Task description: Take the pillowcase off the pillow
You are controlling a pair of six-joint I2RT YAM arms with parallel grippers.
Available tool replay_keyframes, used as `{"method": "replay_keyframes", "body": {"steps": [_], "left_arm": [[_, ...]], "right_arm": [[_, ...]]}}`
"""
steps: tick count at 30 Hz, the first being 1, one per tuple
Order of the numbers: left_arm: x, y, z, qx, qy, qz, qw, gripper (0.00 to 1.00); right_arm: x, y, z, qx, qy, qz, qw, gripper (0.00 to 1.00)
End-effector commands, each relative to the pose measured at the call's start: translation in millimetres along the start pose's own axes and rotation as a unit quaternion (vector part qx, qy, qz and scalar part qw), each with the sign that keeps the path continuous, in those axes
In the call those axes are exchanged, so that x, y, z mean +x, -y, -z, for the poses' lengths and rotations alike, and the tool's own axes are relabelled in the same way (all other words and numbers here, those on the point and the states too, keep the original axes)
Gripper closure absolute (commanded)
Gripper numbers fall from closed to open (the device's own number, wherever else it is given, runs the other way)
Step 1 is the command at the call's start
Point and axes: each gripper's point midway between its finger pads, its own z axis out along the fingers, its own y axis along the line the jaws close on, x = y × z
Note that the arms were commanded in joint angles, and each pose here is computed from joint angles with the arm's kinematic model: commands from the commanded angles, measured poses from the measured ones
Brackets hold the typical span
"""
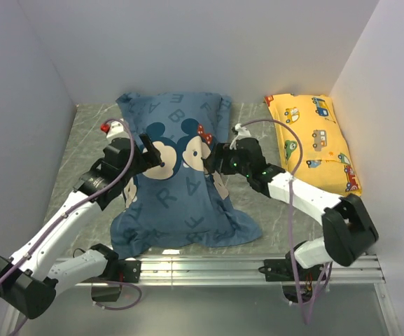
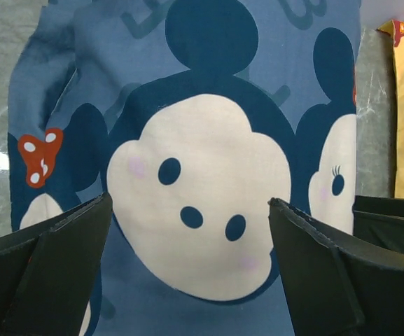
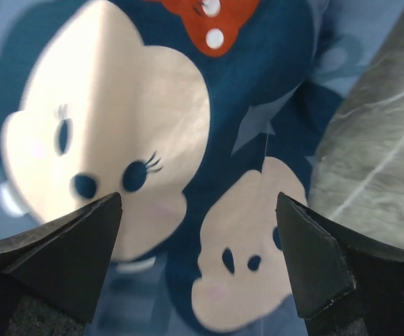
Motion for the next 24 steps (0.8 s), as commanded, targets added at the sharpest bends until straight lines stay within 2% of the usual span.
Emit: {"method": "replay_keyframes", "body": {"steps": [1, 3, 4, 6, 7, 9, 11, 13, 15, 16, 18, 19, 20, 21, 23, 24], "left_arm": [[-6.6, 9.7, -7.3, 0.019, 0.018, 0.018, 0.999, 0.01], [3.2, 7.7, -21.5, 0.008, 0.009, 0.021, 1.000, 0.01], [11.7, 3.2, -28.2, -0.002, 0.000, 0.018, 1.000, 0.01], [28.5, -7.9, -44.4, -0.036, -0.018, 0.018, 0.999, 0.01], [36.5, -13.3, -49.3, -0.048, -0.025, 0.017, 0.998, 0.04], [47.0, -22.6, -58.6, -0.069, -0.030, 0.019, 0.997, 0.08], [56.9, -29.5, -63.9, -0.078, -0.033, 0.023, 0.996, 0.14], [61.8, -36.3, -67.4, -0.088, -0.032, 0.022, 0.995, 0.24], [62.5, -38.4, -68.6, -0.090, -0.029, 0.025, 0.995, 0.36], [65.9, -39.7, -69.5, -0.088, -0.034, 0.024, 0.995, 0.49], [65.4, -39.2, -72.4, -0.084, -0.034, 0.026, 0.995, 0.62], [65.1, -34.6, -72.9, -0.076, -0.038, 0.028, 0.996, 0.77], [64.9, -29.9, -74.1, -0.065, -0.040, 0.032, 0.997, 0.82], [64.8, -23.8, -74.9, -0.052, -0.043, 0.036, 0.997, 0.92], [66.0, -1.4, -74.3, -0.003, -0.057, 0.051, 0.997, 0.99], [67.2, 5.4, -73.7, 0.013, -0.062, 0.056, 0.996, 1.00]], "right_arm": [[-25.8, -21.9, -19.2, -0.052, 0.031, -0.023, 0.998, 0.03], [-10.8, -15.1, -36.8, -0.062, 0.002, -0.047, 0.997, 0.03], [-14.7, -18.5, -42.3, -0.078, 0.009, -0.055, 0.995, 0.04], [-1.3, -18.0, -55.5, -0.089, -0.007, -0.081, 0.993, 0.09], [-2.7, -23.9, -59.0, -0.106, -0.007, -0.085, 0.991, 0.12], [0.3, -26.0, -66.2, -0.111, -0.019, -0.104, 0.988, 0.32], [-3.1, -32.2, -64.3, -0.124, -0.018, -0.106, 0.986, 0.64], [-14.3, -37.8, -55.2, -0.125, -0.008, -0.113, 0.986, 1.00], [-39.4, -50.1, -38.3, -0.134, 0.020, -0.099, 0.986, 1.00], [-42.8, -51.0, -31.6, -0.130, 0.019, -0.097, 0.987, 1.00], [-73.9, -71.9, -3.4, -0.149, 0.055, -0.080, 0.984, 1.00], [-76.5, -80.9, 7.6, -0.150, 0.054, -0.074, 0.984, 1.00], [-85.0, -91.7, 18.9, -0.156, 0.065, -0.065, 0.983, 1.00], [-116.2, -112.1, 43.8, -0.169, 0.107, -0.046, 0.979, 1.00], [-120.2, -141.9, 63.5, -0.174, 0.110, -0.009, 0.978, 1.00], [-148.9, -163.6, 80.5, -0.182, 0.144, -0.001, 0.973, 1.00]]}}
